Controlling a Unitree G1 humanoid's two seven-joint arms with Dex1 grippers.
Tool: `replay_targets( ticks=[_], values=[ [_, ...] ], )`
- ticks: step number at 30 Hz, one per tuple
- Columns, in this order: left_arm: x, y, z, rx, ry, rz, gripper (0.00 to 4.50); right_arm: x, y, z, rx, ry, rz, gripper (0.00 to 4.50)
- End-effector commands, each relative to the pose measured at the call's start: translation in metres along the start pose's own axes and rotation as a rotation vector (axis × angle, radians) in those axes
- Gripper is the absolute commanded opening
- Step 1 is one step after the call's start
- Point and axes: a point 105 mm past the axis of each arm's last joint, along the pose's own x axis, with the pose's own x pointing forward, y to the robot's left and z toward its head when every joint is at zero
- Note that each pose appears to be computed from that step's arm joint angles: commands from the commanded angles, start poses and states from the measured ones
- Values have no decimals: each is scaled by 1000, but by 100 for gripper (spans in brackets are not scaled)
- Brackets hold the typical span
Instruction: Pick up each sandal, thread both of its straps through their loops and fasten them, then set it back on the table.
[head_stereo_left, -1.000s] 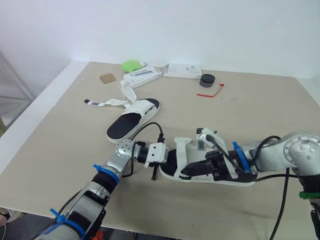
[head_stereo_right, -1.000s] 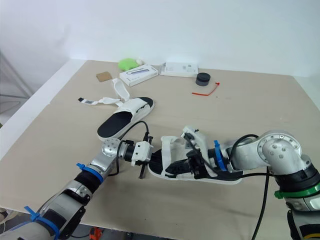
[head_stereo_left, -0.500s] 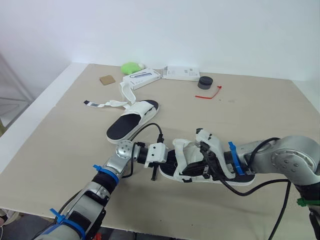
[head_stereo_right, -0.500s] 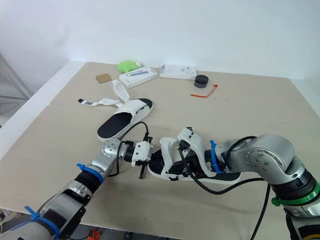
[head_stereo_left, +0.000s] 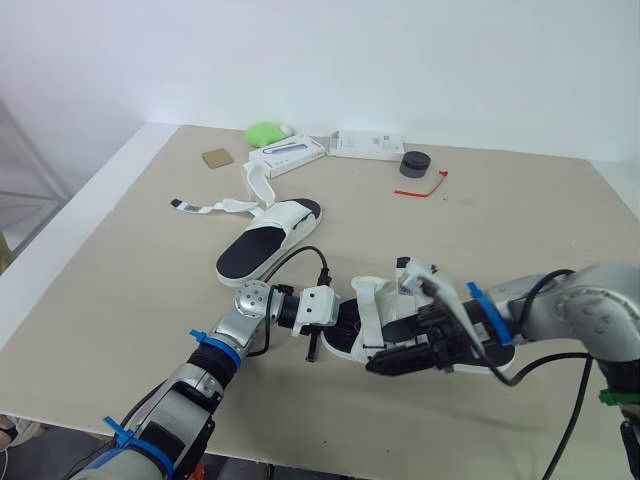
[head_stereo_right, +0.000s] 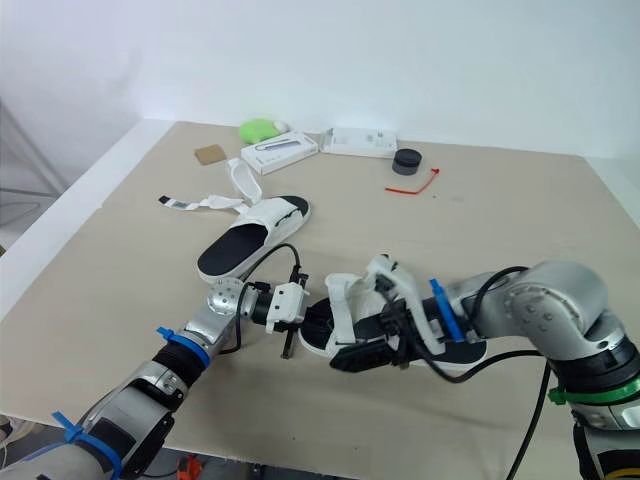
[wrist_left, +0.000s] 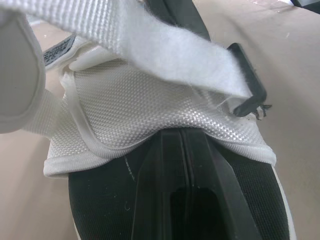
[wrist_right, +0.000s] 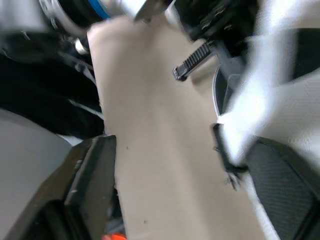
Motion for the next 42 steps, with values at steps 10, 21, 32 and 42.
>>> replay_targets(
  ticks=[10,21,32,42],
  values=[
    [-7,-48,-61,-222,208,-122,0,-17,27,-30,-112,8,-3,408],
    [-8,-47,-61,-214,215,-133,0,-17,9,12,-155,-140,-120,408],
    [-7,-47,-62,-215,215,-123,0,1,-2,17,-43,-94,-101,408],
    [-7,-48,-63,-216,215,-115,0,11,-4,24,-21,-82,-80,357]
  ],
)
